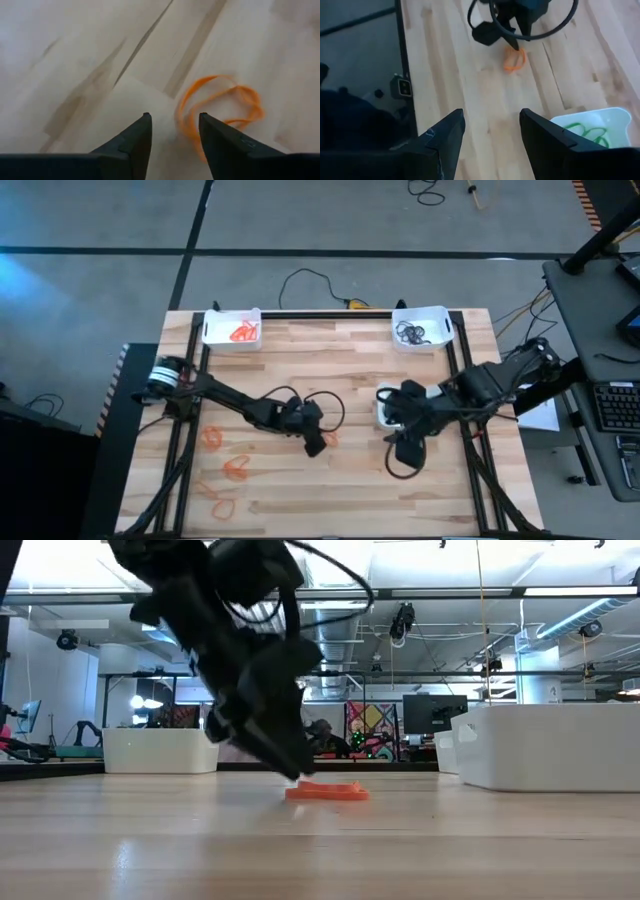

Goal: Sort rubber bands into baskets
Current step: Put the orange rubber band into the top left white bin

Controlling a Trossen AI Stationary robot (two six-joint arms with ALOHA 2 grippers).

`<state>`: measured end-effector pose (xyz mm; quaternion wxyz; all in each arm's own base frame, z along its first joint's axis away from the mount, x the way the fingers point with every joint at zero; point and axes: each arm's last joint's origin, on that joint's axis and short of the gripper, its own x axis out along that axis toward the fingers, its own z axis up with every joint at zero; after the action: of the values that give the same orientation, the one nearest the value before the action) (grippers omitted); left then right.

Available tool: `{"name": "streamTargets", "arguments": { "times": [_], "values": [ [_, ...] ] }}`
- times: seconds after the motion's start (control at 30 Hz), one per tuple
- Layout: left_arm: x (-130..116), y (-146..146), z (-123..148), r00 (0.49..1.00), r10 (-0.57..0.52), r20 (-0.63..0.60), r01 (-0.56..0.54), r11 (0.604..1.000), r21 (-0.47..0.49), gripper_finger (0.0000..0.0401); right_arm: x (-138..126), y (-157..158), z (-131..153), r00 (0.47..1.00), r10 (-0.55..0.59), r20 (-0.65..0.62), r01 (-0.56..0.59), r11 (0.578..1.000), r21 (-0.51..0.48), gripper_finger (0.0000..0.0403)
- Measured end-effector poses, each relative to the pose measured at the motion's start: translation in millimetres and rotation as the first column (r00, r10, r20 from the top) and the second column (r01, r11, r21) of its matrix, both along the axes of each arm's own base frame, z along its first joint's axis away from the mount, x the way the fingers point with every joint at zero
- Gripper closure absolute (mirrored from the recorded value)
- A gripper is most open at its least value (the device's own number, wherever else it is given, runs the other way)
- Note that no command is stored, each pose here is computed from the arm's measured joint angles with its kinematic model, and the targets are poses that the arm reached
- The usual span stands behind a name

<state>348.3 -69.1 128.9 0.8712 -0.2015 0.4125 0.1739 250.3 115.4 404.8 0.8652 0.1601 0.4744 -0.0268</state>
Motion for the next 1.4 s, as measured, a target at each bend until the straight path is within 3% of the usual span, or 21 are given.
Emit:
{"name": "streamTargets", "arguments": {
  "times": [0.23, 0.43, 0.57, 0.83, 0.93, 1.1, 1.27, 1.4],
  "values": [
    [3, 0, -15, 0.999, 0.028, -0.017, -0.028, 1.000, 0.015, 0.0317, -7, 16, 1, 0.996, -0.087, 0.006, 0.087, 0.994, 0.059, 0.0218],
    [2, -1, -10, 1.000, 0.016, -0.011, -0.016, 1.000, 0.004, 0.0394, -11, 24, 1, 0.992, -0.128, 0.019, 0.126, 0.989, 0.083, 0.0218],
    [-3, -4, 4, 1.000, 0.007, -0.005, -0.007, 1.000, 0.010, 0.0398, -10, 23, 2, 0.986, -0.163, 0.024, 0.160, 0.983, 0.095, 0.0218],
    [-32, -19, 53, 0.999, 0.021, 0.034, -0.025, 0.994, 0.109, 0.0401, -4, 25, 3, 0.976, -0.196, 0.099, 0.190, 0.979, 0.069, 0.0218],
    [-38, -19, 64, 0.998, 0.037, 0.050, -0.042, 0.994, 0.096, 0.0401, 3, 28, 0, 0.975, -0.184, 0.127, 0.180, 0.983, 0.039, 0.0218],
    [-37, -21, 68, 0.989, 0.104, 0.105, -0.107, 0.994, 0.021, 0.0399, 19, 34, -13, 0.980, -0.160, 0.117, 0.162, 0.987, -0.008, 0.0218],
    [-30, -26, 60, 0.987, 0.097, 0.125, -0.097, 0.995, -0.003, 0.0360, 33, 42, -31, 0.985, -0.162, 0.066, 0.165, 0.985, -0.041, 0.0218],
    [-19, -16, 40, 0.987, 0.147, 0.063, -0.138, 0.981, -0.136, 0.0320, 42, 48, -43, 0.984, -0.174, 0.029, 0.176, 0.983, -0.048, 0.0218]
  ]
}}
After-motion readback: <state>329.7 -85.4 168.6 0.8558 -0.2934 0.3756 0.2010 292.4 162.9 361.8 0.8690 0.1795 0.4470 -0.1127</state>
